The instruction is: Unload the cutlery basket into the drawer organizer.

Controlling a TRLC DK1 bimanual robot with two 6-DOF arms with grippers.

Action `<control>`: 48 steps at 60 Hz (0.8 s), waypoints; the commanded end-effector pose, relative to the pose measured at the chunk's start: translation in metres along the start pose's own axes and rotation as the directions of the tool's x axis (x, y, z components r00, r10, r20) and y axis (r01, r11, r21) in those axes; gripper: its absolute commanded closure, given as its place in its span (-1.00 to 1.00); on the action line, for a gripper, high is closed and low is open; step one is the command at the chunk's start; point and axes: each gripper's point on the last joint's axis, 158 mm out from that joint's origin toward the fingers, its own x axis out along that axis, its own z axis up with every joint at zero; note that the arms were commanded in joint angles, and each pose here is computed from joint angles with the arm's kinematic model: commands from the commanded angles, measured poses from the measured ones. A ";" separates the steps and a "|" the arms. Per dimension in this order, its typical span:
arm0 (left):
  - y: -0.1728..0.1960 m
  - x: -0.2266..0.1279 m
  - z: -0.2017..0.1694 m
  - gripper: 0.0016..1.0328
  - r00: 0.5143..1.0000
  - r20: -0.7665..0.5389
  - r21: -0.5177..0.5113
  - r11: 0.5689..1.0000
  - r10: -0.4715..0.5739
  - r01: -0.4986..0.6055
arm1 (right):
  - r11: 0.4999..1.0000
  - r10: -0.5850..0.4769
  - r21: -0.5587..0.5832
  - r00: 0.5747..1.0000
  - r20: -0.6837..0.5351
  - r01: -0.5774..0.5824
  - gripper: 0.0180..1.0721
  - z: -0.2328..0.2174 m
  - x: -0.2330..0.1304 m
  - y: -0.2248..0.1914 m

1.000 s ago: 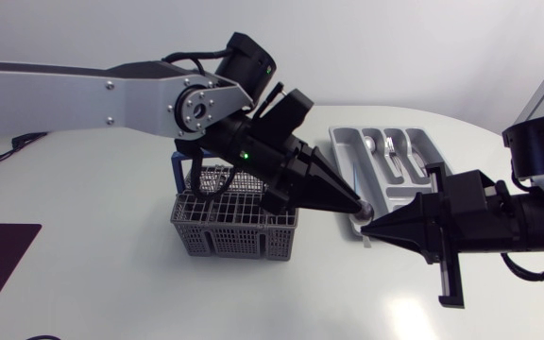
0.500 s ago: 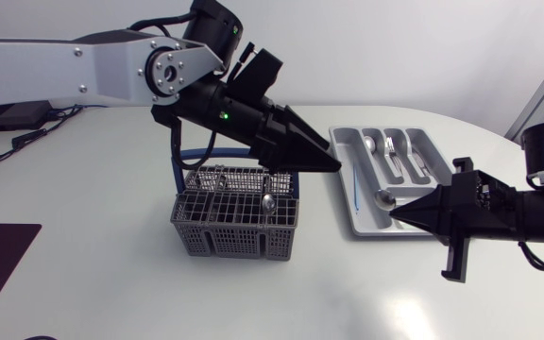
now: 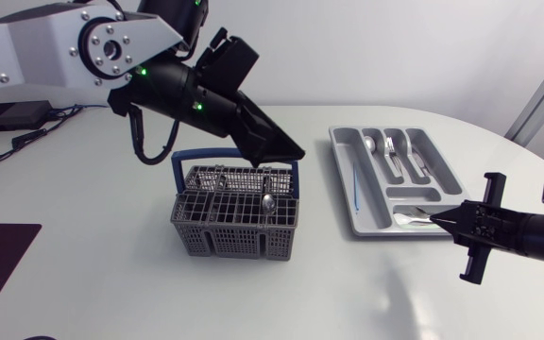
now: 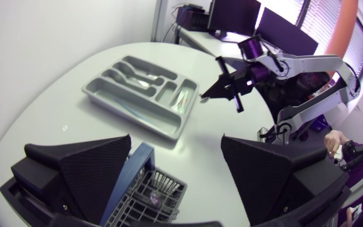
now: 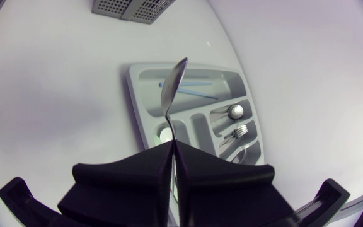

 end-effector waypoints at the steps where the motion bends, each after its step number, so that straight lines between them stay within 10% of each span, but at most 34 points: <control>1: 0.010 0.006 -0.031 -0.92 0.996 -0.085 -0.062 0.997 0.030 -0.035 | 0.999 0.004 -0.044 0.999 -0.034 -0.006 0.88 -0.014 0.006 0.011; 22: 0.024 0.020 -0.086 -0.91 0.960 -0.258 -0.060 0.990 0.108 -0.128 | 0.991 -0.066 -0.124 0.986 -0.153 0.047 0.88 -0.052 0.029 0.013; 48: 0.007 0.003 -0.064 -0.91 0.965 -0.224 -0.002 0.990 0.134 -0.138 | 0.983 -0.134 -0.148 0.968 -0.210 0.104 0.84 -0.075 0.053 0.001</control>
